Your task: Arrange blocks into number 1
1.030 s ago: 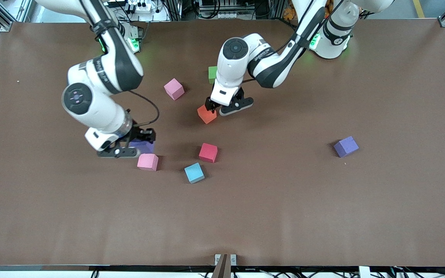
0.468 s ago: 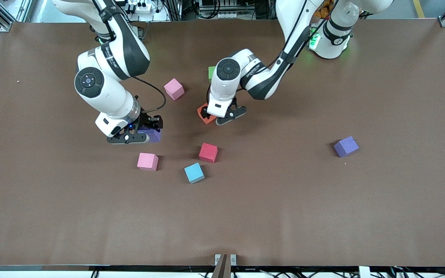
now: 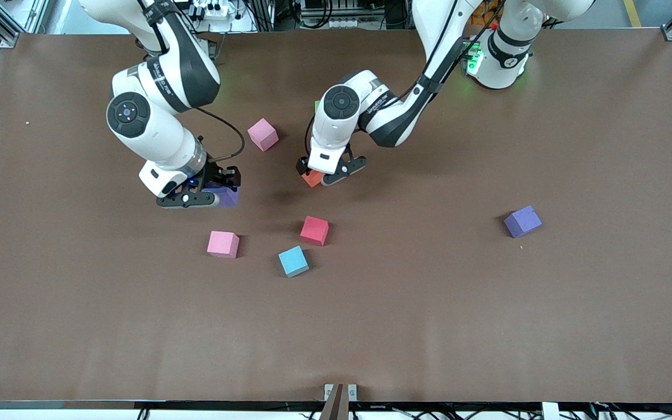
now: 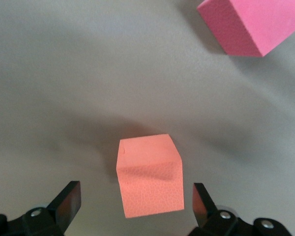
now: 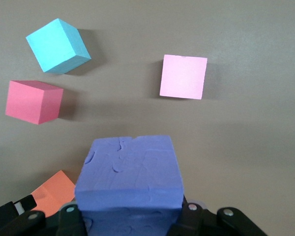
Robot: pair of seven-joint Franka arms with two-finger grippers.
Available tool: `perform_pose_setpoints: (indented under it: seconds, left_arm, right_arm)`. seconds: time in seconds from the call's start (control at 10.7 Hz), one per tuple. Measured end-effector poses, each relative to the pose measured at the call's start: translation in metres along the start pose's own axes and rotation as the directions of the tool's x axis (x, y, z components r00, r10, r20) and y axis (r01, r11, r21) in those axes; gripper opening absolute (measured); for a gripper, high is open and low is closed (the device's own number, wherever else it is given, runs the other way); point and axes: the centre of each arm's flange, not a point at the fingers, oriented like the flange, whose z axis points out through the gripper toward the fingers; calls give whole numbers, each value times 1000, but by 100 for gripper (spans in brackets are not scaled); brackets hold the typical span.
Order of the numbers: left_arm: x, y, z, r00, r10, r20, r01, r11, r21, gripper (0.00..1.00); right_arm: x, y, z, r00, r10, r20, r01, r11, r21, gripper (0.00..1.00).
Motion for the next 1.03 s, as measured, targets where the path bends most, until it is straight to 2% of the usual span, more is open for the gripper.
perform_pose_setpoints:
  seconds: [0.37, 0.75, 1.03]
  left_arm:
    - [-11, -3, 24, 1000, -13, 21, 13, 1000, 27, 100]
    - [4, 10, 10, 999, -40, 12, 40, 999, -12, 100]
    - [-2, 14, 25, 999, -41, 26, 41, 999, -4, 100]
  right_arm:
    - [0, 3, 0, 1000, -1, 0, 1, 1000, 0, 60]
    - [0, 3, 0, 1000, -1, -1, 1, 1000, 1, 60]
    - [0, 4, 1, 1000, -1, 0, 1, 1000, 0, 60]
